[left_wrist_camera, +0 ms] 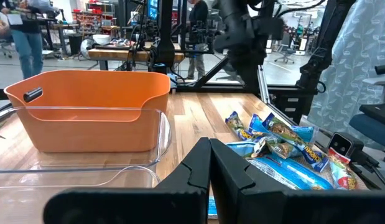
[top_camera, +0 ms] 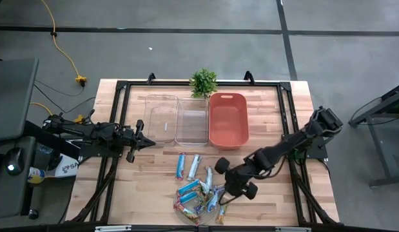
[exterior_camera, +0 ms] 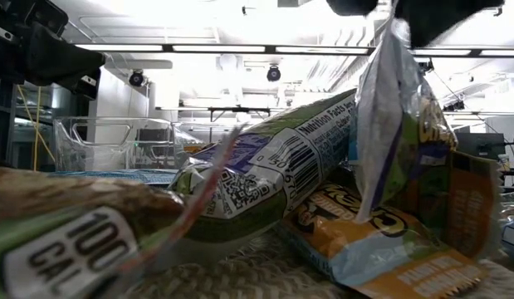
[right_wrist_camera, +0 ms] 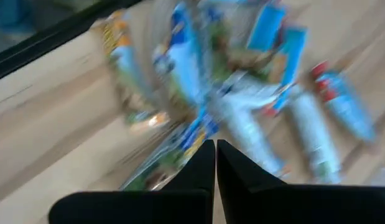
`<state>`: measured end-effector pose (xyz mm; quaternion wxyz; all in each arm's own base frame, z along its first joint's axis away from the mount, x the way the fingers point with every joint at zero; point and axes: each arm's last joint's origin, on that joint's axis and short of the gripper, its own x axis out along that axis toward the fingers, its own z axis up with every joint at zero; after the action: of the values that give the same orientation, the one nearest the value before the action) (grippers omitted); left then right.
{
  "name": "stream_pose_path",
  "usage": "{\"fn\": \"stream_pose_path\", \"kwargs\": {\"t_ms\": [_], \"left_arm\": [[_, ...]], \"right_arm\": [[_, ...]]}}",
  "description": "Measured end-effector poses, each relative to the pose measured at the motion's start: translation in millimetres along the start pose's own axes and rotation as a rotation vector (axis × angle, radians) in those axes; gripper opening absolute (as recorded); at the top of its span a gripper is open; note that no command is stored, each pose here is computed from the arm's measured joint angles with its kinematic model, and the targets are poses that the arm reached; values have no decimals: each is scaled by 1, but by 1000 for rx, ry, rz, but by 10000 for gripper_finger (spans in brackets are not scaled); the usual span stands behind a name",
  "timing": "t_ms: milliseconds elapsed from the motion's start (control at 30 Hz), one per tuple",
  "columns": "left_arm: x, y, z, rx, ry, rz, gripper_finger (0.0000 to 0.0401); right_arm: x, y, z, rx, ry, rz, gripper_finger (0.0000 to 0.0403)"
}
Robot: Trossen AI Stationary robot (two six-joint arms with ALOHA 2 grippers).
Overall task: Pick and place Granola Bars by type
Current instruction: Put the right green granola bar into the orange bin
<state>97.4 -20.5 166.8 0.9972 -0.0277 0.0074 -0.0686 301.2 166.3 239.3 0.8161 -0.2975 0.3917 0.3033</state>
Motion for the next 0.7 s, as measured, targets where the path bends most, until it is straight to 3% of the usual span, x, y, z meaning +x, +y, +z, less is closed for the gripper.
{"fn": "stream_pose_path", "kwargs": {"t_ms": [133,233,500,700], "left_arm": [[0,0,0,0,0,0,1],[0,0,0,0,0,0,1],[0,0,0,0,0,-1,1],[0,0,0,0,1,-1,1]], "right_arm": [[-1,-1,10,28,-85,-55,16],[2,-2,15,68,-125,-79,50],[20,2,17,120,-125,-78,163],[43,14,16,89,-73,-65,194]]}}
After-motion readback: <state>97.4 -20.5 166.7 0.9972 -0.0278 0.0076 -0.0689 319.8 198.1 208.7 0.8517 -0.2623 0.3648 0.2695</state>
